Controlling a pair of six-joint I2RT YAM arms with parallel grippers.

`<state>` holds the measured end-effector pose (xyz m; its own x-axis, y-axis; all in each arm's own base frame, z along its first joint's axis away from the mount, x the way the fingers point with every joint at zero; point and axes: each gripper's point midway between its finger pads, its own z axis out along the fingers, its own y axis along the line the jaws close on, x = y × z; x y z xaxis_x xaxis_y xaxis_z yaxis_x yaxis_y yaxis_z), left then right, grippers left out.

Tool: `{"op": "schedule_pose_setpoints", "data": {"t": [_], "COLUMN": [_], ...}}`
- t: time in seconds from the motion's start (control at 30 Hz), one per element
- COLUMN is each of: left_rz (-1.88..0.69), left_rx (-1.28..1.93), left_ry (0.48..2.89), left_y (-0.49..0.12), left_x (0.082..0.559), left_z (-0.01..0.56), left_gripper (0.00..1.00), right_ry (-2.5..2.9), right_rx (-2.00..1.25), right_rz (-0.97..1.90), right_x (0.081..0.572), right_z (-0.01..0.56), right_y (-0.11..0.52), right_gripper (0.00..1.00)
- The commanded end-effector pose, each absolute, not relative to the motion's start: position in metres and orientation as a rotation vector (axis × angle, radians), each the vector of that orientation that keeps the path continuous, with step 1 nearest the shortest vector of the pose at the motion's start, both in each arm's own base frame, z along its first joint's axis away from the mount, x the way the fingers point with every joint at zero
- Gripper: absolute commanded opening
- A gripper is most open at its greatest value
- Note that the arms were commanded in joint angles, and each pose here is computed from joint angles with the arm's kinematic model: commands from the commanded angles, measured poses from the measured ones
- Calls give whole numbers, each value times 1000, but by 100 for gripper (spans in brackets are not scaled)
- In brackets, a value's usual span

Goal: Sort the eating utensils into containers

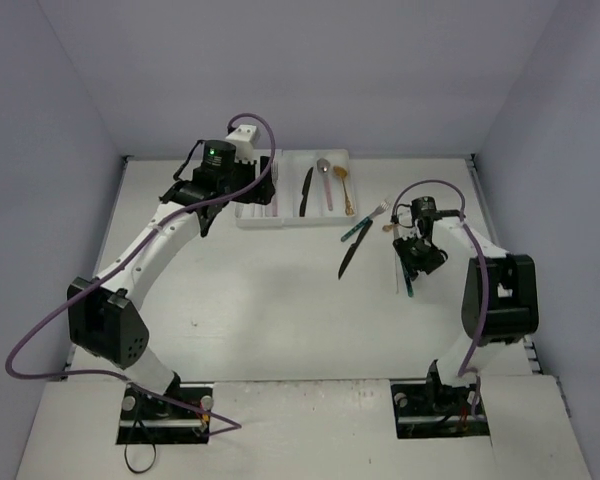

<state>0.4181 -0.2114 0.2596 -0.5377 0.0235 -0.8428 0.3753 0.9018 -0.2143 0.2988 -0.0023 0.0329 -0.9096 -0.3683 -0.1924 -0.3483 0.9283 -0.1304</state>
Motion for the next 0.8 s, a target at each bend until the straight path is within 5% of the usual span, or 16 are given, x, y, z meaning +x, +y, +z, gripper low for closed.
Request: {"op": "schedule_pose_setpoints", "data": {"t": [0.0, 0.57, 0.7, 0.77], "left_rz": [-431, -402, -400, -400], "left_rx": [273, 164, 155, 151], "left_ry": [2036, 2089, 2094, 2096], "left_y": [-187, -149, -146, -146], "left_x": [401, 390, 391, 391], "left_z": [282, 256, 254, 254], "left_gripper": [67, 67, 67, 67], "right_ry": [2868, 2995, 3005, 2984], "right_rx": [-510, -437, -429, -419], "right_rz": [-41, 66, 85, 93], "right_x": [312, 320, 317, 320], "right_z": [42, 1, -1, 6], "right_y": [12, 24, 27, 29], "right_gripper": [42, 42, 5, 0]}}
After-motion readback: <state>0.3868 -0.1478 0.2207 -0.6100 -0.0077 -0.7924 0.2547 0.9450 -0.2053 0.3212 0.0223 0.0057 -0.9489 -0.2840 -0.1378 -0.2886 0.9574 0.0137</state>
